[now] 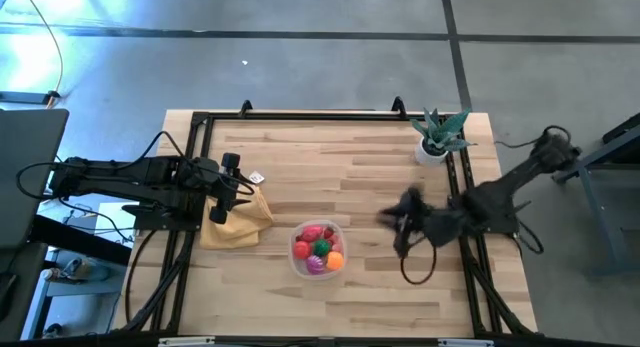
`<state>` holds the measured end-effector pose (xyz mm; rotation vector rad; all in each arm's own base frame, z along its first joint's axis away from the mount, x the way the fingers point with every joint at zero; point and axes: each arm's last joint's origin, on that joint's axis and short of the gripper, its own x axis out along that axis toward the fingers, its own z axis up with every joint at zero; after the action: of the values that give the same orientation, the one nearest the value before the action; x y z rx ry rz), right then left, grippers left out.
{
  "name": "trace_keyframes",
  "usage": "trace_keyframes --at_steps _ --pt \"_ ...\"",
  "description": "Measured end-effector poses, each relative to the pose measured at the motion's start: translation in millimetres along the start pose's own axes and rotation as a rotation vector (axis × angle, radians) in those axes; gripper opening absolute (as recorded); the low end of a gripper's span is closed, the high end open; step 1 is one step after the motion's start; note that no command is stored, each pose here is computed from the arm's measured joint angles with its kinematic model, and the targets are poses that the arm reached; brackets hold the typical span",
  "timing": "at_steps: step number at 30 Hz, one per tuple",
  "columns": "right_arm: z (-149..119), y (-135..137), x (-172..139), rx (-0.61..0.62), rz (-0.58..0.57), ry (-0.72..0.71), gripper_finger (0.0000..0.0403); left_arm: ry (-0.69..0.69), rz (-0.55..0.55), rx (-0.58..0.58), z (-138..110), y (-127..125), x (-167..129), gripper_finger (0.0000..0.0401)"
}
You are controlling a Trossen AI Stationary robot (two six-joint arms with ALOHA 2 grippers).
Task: Pick and placing Produce into tupperware
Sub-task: Return to Home Position
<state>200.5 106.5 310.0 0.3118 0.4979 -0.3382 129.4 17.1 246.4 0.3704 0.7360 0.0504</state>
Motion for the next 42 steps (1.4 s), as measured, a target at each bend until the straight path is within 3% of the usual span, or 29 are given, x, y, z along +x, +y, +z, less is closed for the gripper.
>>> trace_keyframes --at_steps 4,6,7,12,18,24,29,35,42 --pt "-0.8 5.0 29.4 -0.098 0.518 -0.198 0.0084 0.000 0.000 0.000 -0.1 0.0 0.0 0.0221" --pt "8.7 -3.9 36.4 -0.178 0.642 -0.313 0.0084 0.000 0.000 0.000 0.0 0.0 -0.1 0.0221" --pt "14.4 -12.2 39.1 -0.219 0.644 -0.340 0.0084 0.000 0.000 0.000 -0.1 0.0 0.0 0.0221" --pt "50.1 -65.4 27.9 -0.290 0.456 -0.410 0.0084 0.000 0.000 0.000 0.0 0.0 0.0 0.0221" --pt "83.5 -106.6 -40.6 -0.281 0.331 -0.542 0.0084 0.001 0.000 0.000 -0.1 0.0 -0.1 0.0221" --pt "70.3 -129.0 -92.8 -0.227 0.140 -0.594 0.0084 0.000 0.000 0.000 0.0 0.0 -0.1 0.0221" --pt "49.3 -144.2 -113.5 -0.079 0.009 -0.545 0.0083 0.000 0.000 0.000 0.0 0.0 -0.1 0.0221" --pt "44.5 -147.2 -117.1 -0.065 -0.025 -0.534 0.0072 0.000 0.000 0.000 0.0 0.0 -0.1 0.0221" --pt "35.3 -152.3 -138.9 -0.116 0.063 -0.599 0.0006 0.000 0.000 0.000 0.0 0.0 -0.1 0.0221"
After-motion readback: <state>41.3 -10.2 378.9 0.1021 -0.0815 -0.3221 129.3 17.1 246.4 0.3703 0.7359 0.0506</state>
